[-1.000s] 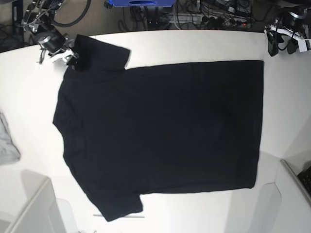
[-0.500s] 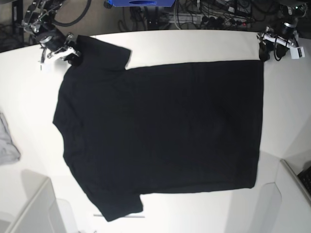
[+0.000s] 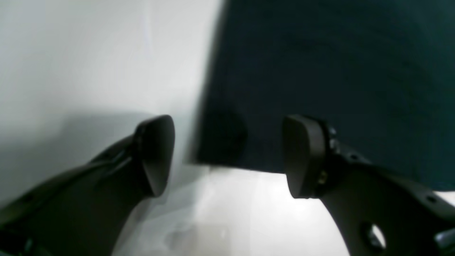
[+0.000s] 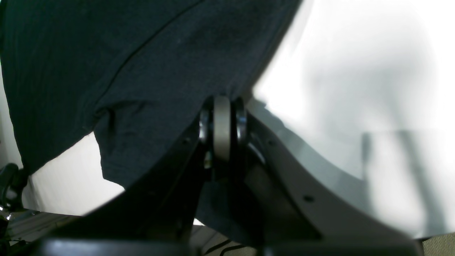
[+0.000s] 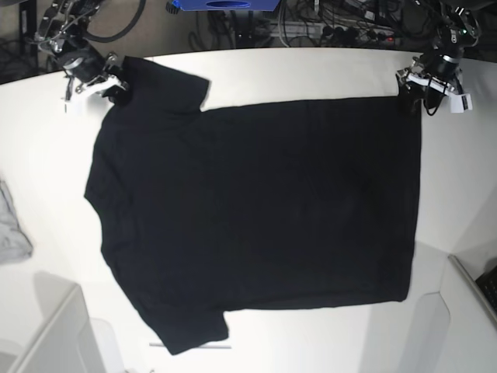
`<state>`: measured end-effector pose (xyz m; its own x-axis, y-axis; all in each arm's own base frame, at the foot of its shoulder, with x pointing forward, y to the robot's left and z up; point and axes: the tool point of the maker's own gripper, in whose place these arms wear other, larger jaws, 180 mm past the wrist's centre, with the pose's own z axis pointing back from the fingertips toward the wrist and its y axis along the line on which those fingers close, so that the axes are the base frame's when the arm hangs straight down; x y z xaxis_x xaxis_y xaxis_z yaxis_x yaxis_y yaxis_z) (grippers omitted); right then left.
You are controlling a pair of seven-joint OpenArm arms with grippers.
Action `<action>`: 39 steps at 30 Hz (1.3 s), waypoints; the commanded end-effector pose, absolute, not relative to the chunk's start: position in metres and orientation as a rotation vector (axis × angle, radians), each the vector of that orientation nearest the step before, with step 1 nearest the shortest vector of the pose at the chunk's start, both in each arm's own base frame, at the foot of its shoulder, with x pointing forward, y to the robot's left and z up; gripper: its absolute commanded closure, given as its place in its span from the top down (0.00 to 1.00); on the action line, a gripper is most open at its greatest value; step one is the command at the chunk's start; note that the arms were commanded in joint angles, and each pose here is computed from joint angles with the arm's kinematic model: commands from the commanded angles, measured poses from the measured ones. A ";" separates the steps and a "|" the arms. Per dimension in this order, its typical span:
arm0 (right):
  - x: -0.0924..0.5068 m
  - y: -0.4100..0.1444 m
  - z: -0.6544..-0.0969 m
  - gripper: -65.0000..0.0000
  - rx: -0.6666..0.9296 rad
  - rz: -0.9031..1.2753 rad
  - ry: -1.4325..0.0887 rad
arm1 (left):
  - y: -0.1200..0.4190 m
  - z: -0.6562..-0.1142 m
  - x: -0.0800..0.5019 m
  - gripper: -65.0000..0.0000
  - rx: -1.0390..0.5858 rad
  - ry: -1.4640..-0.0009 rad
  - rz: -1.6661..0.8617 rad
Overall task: Fold the T-shirt properly
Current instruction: 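Lower both grippers onto the shirt's shoulder corners and close them, then lift the shoulder corners with both grippers and pull them apart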
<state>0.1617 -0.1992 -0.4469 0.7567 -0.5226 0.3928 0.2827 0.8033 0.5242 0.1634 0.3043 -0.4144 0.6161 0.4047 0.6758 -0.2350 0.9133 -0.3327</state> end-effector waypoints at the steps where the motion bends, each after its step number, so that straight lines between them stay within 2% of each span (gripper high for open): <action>1: 0.149 -0.202 -0.454 0.00 0.425 -0.446 -0.494 | 0.305 -0.413 0.162 0.70 -0.213 -0.823 0.357; 10: 0.149 -0.202 -0.455 0.00 0.423 -0.446 -0.494 | 0.291 -0.422 0.166 0.69 -0.255 -0.812 0.372; 21: 0.149 -0.202 -0.455 0.00 0.423 -0.446 -0.494 | 0.291 -0.436 0.166 0.14 -0.277 -0.791 0.413; 23: 0.149 -0.202 -0.455 0.00 0.423 -0.446 -0.495 | 0.291 -0.435 0.167 0.01 -0.277 -0.792 0.409; 39: 0.142 -0.208 -0.435 0.00 0.378 -0.403 -0.530 | 0.294 -0.409 0.155 0.00 -0.217 -0.814 0.325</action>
